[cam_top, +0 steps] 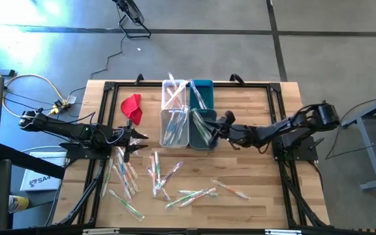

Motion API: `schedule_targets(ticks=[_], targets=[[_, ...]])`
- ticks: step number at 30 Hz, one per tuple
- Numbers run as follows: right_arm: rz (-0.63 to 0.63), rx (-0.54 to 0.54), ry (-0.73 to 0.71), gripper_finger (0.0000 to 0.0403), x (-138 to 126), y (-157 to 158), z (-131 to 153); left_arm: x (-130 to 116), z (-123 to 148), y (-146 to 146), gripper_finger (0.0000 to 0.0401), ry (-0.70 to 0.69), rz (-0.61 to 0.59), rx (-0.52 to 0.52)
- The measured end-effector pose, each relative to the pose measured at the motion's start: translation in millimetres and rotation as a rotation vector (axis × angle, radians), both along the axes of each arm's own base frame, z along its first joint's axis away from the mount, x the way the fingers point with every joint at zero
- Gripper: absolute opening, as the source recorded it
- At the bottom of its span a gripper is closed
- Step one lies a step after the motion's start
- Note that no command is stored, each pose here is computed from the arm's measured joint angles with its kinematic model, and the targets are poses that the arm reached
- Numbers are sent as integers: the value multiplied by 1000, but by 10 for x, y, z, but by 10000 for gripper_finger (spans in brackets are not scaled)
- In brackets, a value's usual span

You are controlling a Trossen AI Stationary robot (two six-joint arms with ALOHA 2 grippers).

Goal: Pick & Place Toothbrushes
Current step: Put the violet toothbrush into the light blue bin

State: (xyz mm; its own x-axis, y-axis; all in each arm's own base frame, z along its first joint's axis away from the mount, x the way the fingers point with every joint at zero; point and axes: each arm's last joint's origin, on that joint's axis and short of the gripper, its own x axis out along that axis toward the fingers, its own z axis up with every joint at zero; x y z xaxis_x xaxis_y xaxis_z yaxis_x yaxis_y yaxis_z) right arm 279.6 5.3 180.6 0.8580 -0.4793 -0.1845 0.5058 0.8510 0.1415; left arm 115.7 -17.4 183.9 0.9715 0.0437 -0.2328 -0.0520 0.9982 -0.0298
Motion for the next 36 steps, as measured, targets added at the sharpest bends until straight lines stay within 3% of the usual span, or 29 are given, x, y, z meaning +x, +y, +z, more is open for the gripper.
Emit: schedule_targets(ticks=[9, 19, 36], targets=[[130, -103, -75, 65, -166, 278, 368, 0, -1, 0, 159, 1, 2, -15], [259, -145, -138, 65, -398, 575, 632, 0, -1, 0, 159, 1, 2, -14], [288, -188, -82, 65, -475, 719, 613, 0, -1, 1, 159, 2, -3, 16]])
